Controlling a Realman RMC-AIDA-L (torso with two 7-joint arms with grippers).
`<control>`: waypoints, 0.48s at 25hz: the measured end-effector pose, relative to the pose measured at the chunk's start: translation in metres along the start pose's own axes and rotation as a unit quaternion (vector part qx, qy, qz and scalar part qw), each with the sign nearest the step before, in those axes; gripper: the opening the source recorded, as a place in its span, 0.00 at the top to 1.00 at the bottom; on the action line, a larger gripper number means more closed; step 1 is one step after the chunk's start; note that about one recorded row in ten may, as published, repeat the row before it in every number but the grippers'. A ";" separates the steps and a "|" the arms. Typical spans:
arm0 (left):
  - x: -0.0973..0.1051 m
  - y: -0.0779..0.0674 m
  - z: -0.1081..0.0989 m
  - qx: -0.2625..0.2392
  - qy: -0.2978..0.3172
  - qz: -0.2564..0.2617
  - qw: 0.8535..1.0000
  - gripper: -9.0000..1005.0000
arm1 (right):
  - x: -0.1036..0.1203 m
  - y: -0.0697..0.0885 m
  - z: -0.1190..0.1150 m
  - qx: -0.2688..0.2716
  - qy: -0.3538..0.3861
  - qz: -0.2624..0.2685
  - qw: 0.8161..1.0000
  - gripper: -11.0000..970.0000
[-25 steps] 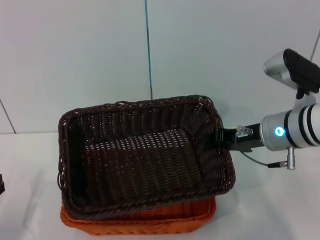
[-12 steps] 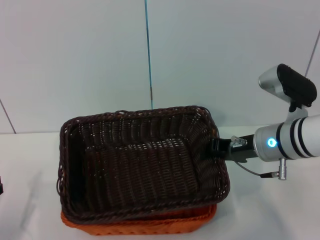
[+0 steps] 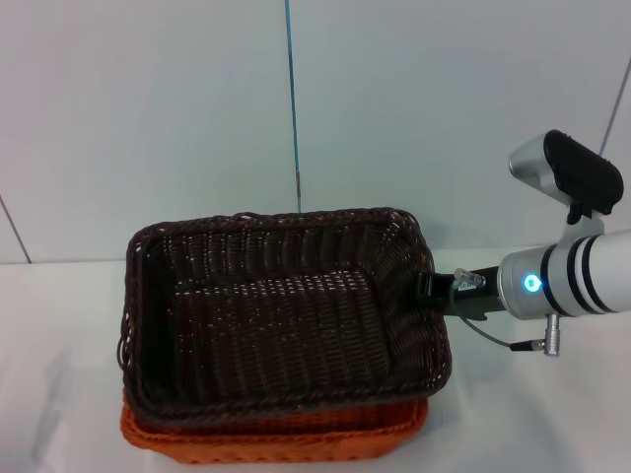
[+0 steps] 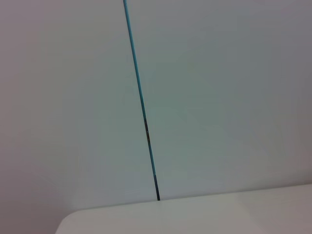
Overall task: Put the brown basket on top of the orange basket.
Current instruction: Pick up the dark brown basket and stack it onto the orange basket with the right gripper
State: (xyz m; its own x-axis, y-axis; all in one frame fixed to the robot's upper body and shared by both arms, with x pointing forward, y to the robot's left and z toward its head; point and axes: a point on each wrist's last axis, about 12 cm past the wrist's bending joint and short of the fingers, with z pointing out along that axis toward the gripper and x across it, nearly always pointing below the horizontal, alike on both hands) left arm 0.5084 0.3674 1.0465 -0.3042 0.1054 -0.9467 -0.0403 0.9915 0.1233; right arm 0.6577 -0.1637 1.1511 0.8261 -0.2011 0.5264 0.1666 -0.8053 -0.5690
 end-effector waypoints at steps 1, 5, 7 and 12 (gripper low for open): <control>0.000 0.000 0.000 0.000 0.000 0.000 1.000 0.12 | 0.000 0.001 0.001 -0.002 0.000 0.002 1.000 0.86; -0.004 -0.002 0.001 0.002 -0.006 -0.001 1.000 0.12 | -0.002 0.007 0.003 -0.011 0.002 0.007 1.000 0.86; -0.005 -0.003 0.002 0.004 -0.006 -0.001 1.000 0.12 | -0.002 0.007 0.004 -0.013 0.003 0.006 1.000 0.86; -0.006 -0.004 0.003 0.005 -0.005 -0.001 1.000 0.12 | -0.002 0.003 0.006 -0.012 0.000 -0.003 1.000 0.86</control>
State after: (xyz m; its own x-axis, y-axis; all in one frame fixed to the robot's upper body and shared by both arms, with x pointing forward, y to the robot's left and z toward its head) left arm 0.5137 0.3628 1.0506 -0.2954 0.1036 -0.9497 -0.0314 0.9925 0.1181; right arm 0.6601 -0.1625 1.1443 0.8247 -0.1963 0.5305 0.1585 -0.8201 -0.5499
